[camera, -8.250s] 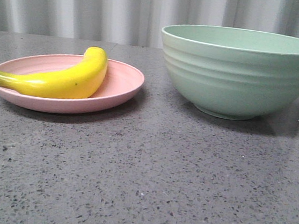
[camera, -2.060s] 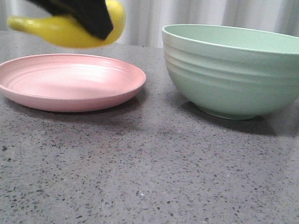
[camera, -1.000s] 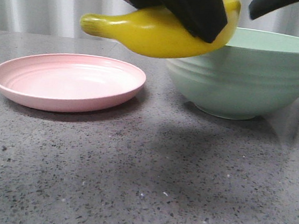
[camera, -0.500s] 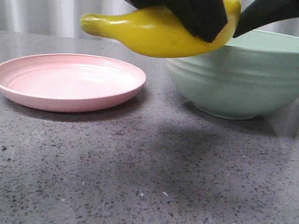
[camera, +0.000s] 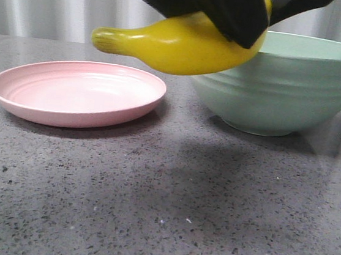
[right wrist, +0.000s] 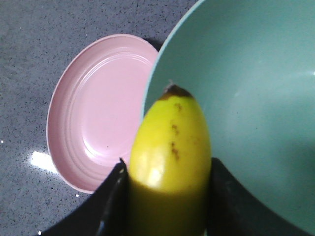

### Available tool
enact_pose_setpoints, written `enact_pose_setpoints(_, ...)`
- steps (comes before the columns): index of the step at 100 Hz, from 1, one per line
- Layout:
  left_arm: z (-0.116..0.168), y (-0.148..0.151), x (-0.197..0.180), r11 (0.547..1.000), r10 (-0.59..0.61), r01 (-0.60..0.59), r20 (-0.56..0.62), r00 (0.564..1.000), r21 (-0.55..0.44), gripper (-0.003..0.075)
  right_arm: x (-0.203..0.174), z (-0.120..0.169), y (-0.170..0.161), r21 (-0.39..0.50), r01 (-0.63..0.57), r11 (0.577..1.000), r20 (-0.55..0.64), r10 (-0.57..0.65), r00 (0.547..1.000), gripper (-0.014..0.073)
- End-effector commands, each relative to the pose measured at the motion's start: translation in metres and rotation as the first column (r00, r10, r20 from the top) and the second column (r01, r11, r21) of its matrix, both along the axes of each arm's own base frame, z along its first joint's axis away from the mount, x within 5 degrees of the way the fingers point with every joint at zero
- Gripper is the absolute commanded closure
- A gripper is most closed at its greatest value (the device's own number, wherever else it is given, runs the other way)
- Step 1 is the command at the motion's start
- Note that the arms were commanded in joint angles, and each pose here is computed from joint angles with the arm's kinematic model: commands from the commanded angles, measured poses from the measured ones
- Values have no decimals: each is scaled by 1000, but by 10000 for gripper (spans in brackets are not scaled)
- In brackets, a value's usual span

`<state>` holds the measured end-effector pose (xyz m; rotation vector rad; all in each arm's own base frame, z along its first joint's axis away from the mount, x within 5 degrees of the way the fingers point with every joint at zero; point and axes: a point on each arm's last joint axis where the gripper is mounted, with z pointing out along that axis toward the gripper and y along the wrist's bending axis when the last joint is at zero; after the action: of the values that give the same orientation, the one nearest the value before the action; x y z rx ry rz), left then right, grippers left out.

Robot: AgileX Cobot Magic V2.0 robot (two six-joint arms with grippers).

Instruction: Transfer banana from pink plate to green bowl

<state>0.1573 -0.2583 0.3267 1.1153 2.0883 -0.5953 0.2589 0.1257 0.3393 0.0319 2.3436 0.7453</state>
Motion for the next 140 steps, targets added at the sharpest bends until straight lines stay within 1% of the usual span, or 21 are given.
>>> enact_pose_setpoints(1, 24, -1, -2, 994, 0, 7, 64, 998, -105, 220, -1, 22, 0, 50, 14, 999, 99, -19, 995, 446)
enact_pose_setpoints(15, 36, 5, -5, 991, 1, 11, 88, 996, -131, 228, -1, 22, 0, 58, 16, 998, 98, -22, 995, 446)
enact_pose_setpoints(30, 60, 16, -11, 982, 6, 19, 129, 992, -189, 228, 0, 27, 0, 64, 18, 998, 112, -25, 993, 447)
enact_pose_setpoints(54, 80, 32, -21, 969, 15, 28, 171, 985, -246, 228, 7, 57, -8, 78, 45, 996, 222, -61, 973, 447)
enact_pose_setpoints(59, 82, 34, -22, 968, 16, 29, 181, 983, -248, 228, 9, 65, -12, 64, 55, 996, 256, -70, 964, 447)
enact_pose_setpoints(65, 83, 36, -23, 967, 17, 30, 184, 983, -252, 228, 12, 72, -18, 27, 77, 997, 306, -82, 949, 447)
enact_pose_setpoints(77, 85, 37, -24, 966, 18, 31, 187, 982, -258, 228, 20, 80, -33, -38, 144, 989, 406, -116, 906, 447)
enact_pose_setpoints(90, 85, 37, -24, 966, 18, 31, 186, 982, -256, 228, 27, 82, -51, -98, 214, 972, 467, -145, 872, 447)
enact_pose_setpoints(99, 85, 37, -24, 966, 18, 31, 183, 983, -258, 228, 31, 82, -60, -122, 250, 961, 492, -160, 856, 447)
enact_pose_setpoints(112, 85, 37, -24, 966, 18, 31, 183, 983, -258, 228, 43, 70, -62, -194, 256, 947, 485, -134, 864, 447)
enact_pose_setpoints(129, 85, 37, -24, 966, 18, 31, 183, 983, -258, 228, 63, 44, -58, -239, 235, 942, 408, -123, 905, 445)
enact_pose_setpoints(136, 85, 37, -24, 966, 17, 31, 182, 983, -257, 228, 68, 36, -56, -252, 225, 941, 379, -118, 918, 425)
enact_pose_setpoints(140, 85, 37, -24, 966, 17, 31, 182, 983, -257, 228, 70, 32, -56, -258, 221, 941, 366, -116, 923, 394)
